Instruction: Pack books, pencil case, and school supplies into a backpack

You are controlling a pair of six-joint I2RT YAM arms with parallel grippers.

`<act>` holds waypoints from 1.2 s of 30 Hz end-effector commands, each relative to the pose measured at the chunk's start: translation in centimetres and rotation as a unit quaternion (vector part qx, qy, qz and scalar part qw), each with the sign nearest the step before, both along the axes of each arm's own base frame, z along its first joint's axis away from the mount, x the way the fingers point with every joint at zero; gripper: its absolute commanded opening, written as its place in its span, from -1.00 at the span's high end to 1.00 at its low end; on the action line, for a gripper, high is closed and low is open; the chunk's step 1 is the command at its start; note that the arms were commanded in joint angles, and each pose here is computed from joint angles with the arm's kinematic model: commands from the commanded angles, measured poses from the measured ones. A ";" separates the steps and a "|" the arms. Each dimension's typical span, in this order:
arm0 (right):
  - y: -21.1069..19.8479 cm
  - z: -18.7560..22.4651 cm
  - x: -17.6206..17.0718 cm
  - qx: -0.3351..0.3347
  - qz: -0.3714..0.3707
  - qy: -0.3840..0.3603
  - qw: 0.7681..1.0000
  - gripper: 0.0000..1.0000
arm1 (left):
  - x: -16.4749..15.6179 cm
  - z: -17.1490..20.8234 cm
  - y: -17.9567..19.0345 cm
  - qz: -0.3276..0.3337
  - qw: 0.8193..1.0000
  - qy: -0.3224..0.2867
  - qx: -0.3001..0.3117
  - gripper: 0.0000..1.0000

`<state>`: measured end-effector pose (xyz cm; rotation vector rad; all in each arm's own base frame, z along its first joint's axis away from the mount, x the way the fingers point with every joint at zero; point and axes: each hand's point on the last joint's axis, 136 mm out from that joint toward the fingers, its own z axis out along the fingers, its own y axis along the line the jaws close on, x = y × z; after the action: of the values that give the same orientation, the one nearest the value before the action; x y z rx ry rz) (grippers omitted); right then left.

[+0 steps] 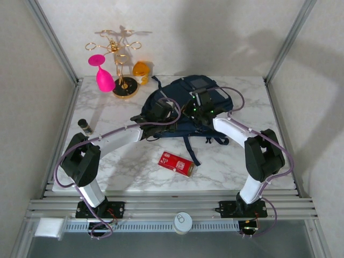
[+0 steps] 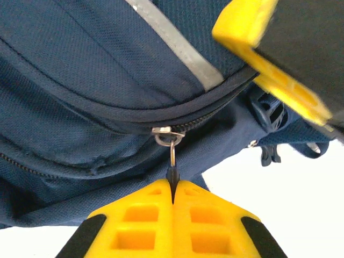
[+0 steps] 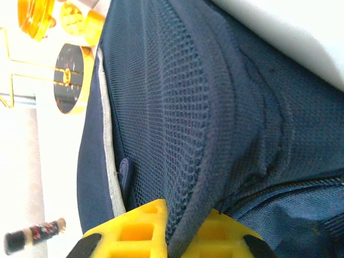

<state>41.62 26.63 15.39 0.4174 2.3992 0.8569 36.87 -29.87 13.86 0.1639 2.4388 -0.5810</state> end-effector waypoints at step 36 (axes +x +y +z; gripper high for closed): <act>-6.3 4.2 -0.9 0.094 0.008 -0.005 0.996 0.07 | 2.5 3.0 -3.2 -0.078 0.996 -0.033 -0.012 0.27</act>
<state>39.79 19.80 18.01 0.4579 2.3651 1.0884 39.14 -32.15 16.81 0.2829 2.3778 -0.6493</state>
